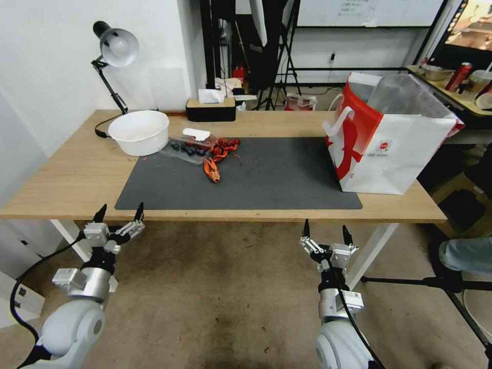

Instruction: Pick up the trash from the table and place it into the takeout bag.

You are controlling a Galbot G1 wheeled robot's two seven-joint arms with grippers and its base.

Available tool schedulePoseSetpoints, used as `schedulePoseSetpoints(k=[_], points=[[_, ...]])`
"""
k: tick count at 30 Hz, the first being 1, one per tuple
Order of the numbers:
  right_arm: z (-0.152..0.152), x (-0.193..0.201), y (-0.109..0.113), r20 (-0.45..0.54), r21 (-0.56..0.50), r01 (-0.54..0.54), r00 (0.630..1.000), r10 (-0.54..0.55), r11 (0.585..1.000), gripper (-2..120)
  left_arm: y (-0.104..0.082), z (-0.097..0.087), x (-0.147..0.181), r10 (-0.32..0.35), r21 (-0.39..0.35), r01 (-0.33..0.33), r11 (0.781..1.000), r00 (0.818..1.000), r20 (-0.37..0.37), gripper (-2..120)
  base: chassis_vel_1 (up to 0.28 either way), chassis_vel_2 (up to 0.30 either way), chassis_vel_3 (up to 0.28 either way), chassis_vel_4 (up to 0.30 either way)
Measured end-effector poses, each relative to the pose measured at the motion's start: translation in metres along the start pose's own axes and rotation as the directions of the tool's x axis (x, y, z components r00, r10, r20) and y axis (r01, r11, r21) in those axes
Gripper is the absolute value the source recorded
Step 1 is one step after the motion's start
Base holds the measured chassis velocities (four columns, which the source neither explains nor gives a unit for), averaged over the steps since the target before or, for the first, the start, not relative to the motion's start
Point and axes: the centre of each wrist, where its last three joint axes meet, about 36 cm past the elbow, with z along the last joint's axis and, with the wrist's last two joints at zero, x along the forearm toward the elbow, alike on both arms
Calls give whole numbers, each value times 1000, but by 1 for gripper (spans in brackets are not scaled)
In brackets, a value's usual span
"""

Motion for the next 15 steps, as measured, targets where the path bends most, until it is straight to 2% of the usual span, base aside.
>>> schedulePoseSetpoints(k=[3,15], points=[[0,0,0,0,0,0,1000,0,1000,100,3,9,9,16,5,-16,1000,1000,7,100,0,0,0,0],[3,2,0,-7,4,0,1000,0,1000,100,2,17,10,41,11,-41,999,999,3,100,0,0,0,0]])
